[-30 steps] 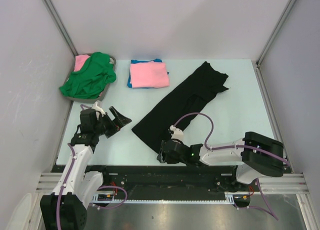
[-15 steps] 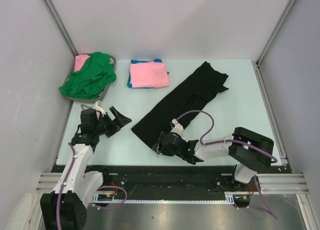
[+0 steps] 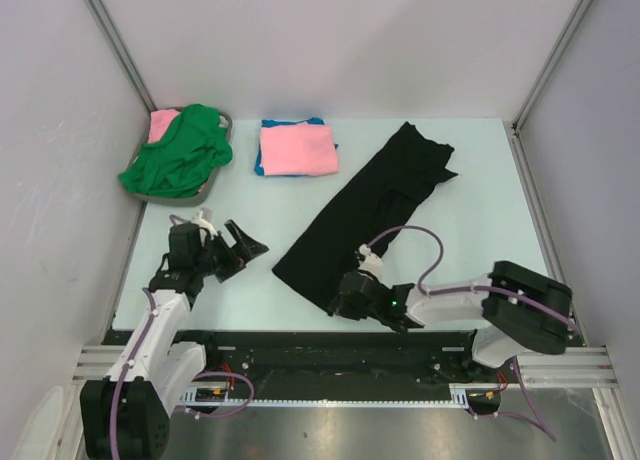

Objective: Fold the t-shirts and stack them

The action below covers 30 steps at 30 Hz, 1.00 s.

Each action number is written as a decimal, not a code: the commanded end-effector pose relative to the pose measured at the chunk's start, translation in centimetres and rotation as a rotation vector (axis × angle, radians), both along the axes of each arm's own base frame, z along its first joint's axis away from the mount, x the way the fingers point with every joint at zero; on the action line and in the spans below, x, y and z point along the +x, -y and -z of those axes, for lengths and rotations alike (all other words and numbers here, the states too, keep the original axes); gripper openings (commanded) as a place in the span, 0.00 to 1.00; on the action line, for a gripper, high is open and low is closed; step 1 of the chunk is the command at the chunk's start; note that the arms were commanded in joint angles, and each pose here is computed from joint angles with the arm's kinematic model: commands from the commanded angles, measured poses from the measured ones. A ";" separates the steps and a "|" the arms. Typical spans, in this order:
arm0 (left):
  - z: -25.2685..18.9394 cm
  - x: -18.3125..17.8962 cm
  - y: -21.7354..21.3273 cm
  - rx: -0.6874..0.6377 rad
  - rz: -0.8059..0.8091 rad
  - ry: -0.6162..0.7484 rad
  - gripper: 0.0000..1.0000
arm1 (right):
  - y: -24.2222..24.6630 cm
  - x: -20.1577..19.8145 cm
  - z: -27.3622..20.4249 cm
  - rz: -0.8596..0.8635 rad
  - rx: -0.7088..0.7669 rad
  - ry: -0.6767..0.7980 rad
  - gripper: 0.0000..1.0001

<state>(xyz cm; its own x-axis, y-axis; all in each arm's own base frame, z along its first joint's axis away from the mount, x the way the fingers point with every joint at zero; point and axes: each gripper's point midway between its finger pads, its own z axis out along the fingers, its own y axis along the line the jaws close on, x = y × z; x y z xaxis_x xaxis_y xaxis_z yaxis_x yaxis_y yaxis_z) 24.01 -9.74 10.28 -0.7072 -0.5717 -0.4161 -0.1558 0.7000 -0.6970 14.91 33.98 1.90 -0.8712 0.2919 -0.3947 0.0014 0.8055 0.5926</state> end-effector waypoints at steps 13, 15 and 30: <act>1.3 -2.5 10.4 -0.062 0.220 -0.007 1.00 | 19.4 -6.5 1.4 0.218 -0.275 -0.120 0.00; 1.4 -3.0 11.7 -0.063 0.253 -0.016 1.00 | 19.6 -6.8 1.1 0.228 -0.247 -0.118 0.00; 4.9 -10.3 20.6 -0.066 0.626 -0.131 1.00 | 18.7 -6.0 1.2 0.240 -0.264 -0.092 0.00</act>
<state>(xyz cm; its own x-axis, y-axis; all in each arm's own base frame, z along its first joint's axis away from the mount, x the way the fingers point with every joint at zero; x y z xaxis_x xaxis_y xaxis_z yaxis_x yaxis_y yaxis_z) 14.88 -28.23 4.44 -0.9555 -0.0887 -0.2814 0.1396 0.7044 -0.6960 8.20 15.74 0.95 -0.8496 0.3782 -0.3676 0.2428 0.8992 0.3639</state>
